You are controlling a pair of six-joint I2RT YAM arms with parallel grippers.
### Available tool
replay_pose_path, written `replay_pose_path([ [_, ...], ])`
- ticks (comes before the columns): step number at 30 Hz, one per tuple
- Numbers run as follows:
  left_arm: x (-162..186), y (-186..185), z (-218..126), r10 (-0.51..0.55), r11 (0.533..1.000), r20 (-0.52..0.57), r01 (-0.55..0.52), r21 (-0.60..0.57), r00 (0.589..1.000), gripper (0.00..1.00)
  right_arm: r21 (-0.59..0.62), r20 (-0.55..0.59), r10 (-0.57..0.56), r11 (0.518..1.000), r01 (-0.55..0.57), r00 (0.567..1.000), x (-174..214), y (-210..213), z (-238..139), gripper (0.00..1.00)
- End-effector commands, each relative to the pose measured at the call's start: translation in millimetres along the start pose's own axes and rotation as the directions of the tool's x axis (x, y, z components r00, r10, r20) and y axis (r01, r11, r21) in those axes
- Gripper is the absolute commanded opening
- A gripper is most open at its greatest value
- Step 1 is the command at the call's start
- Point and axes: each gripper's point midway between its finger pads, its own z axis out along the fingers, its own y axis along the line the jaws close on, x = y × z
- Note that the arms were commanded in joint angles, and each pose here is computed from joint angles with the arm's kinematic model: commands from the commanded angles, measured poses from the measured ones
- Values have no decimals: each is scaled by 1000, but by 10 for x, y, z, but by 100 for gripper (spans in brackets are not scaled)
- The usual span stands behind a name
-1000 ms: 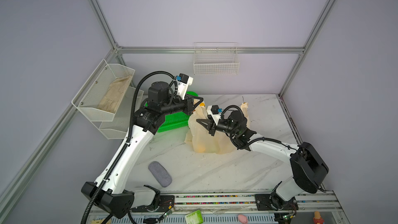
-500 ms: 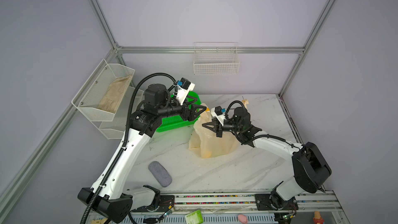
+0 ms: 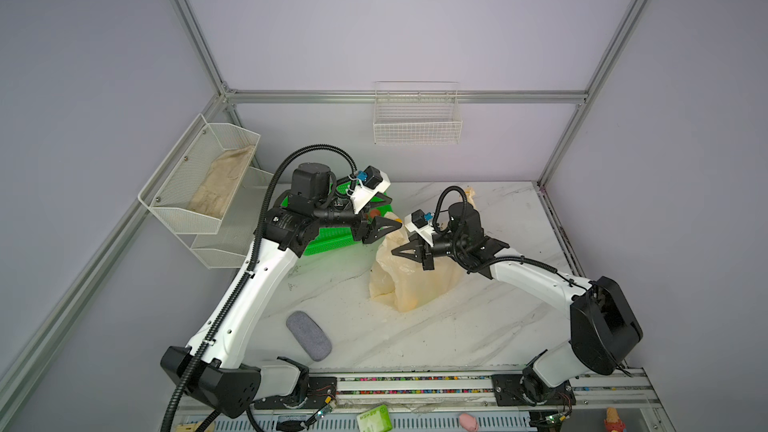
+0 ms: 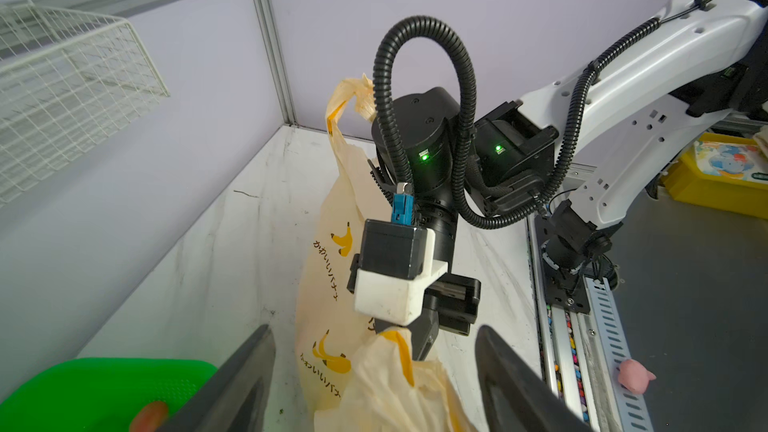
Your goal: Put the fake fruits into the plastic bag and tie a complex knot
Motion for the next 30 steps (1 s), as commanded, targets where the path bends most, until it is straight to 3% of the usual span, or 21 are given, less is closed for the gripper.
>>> replay_pose_path([
  [1,-184,-110,-20,62,995,50,-65,79,997,64,-21,21,-58,998,58,998,-168,87,-70,0],
  [5,-151,-148,50,23,993,52,-29,117,998,42,1,16,-49,999,48,999,-163,46,-69,0],
  [7,-168,-120,63,-17,995,61,10,102,998,20,63,7,-43,997,43,999,-167,-33,-93,0],
  [8,-156,-78,76,-63,995,60,58,80,996,11,126,0,-40,991,40,999,-167,-107,-128,7],
  [10,-141,48,95,-163,987,72,163,5,984,2,261,-7,-40,965,40,999,-174,-253,-238,20],
  [12,-68,168,126,-287,953,92,294,-76,953,0,364,23,-55,930,43,998,-285,-318,-375,35],
  [15,26,193,145,-400,900,129,415,-130,908,0,354,177,-60,935,-7,982,-548,-145,-469,46],
  [19,100,174,185,-482,849,172,506,-152,859,0,355,323,-90,934,-32,942,-800,77,-397,57],
  [20,115,180,190,-502,835,178,528,-157,847,0,375,346,-93,926,-47,934,-858,98,-364,69],
  [21,124,180,196,-519,823,183,546,-158,835,0,393,367,-88,917,-69,926,-893,102,-337,72],
  [24,118,160,197,-549,803,191,577,-151,814,0,456,440,-61,875,-165,896,-960,26,-334,73],
  [26,116,155,200,-568,789,196,597,-144,799,0,525,467,-46,818,-235,883,-952,-83,-338,71],
  [30,89,122,204,-595,774,198,622,-118,779,0,634,447,-62,726,-267,892,-858,-214,-239,66],
])
